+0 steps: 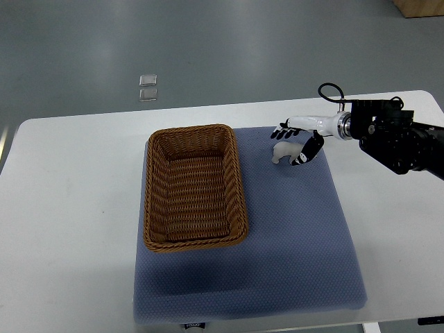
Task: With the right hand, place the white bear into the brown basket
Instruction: 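Close the right hand fingers around the white bear and lift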
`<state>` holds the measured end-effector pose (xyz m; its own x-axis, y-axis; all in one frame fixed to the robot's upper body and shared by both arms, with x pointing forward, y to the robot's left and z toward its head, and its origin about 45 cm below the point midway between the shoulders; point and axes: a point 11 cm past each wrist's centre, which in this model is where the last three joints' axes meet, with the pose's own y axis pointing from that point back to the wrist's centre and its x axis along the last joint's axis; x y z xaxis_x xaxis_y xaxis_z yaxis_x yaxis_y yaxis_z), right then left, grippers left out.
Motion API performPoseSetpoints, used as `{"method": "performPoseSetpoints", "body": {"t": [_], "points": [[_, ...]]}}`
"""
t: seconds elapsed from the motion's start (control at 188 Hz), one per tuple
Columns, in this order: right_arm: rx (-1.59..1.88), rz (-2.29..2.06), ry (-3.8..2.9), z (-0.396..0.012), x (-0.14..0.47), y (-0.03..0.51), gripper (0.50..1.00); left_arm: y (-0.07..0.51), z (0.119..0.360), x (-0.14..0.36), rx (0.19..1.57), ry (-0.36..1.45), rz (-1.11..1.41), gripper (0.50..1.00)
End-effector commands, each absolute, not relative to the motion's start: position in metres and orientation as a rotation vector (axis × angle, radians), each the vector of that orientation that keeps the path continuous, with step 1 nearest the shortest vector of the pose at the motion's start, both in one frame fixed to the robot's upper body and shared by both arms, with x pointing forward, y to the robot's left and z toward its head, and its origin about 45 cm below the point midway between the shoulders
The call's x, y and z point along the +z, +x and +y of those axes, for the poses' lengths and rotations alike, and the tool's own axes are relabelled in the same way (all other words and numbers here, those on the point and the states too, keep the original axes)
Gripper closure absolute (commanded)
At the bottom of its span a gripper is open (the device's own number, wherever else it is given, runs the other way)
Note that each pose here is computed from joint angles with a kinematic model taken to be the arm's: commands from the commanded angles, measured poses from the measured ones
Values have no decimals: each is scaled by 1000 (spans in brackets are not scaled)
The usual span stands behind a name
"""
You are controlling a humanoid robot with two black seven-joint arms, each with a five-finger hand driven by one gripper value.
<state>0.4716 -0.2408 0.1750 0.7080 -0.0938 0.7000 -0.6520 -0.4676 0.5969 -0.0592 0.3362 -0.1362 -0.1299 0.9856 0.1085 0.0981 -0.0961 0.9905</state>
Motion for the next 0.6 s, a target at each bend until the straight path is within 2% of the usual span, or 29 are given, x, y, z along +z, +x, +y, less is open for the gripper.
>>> {"method": "performPoseSetpoints", "body": {"t": [0.0, 0.432, 0.491, 0.592], "points": [[748, -559, 1962, -242, 173, 470, 734, -59, 336, -136, 1342, 1287, 1328, 500], [755, -559, 1967, -241, 176, 472, 781, -59, 336, -136, 1342, 1287, 1328, 500], [763, -560, 1969, -239, 179, 473, 824, -59, 336, -136, 1342, 1287, 1328, 500], [763, -558, 1972, -239, 179, 473, 854, -59, 336, -136, 1342, 1287, 1328, 500]]}}
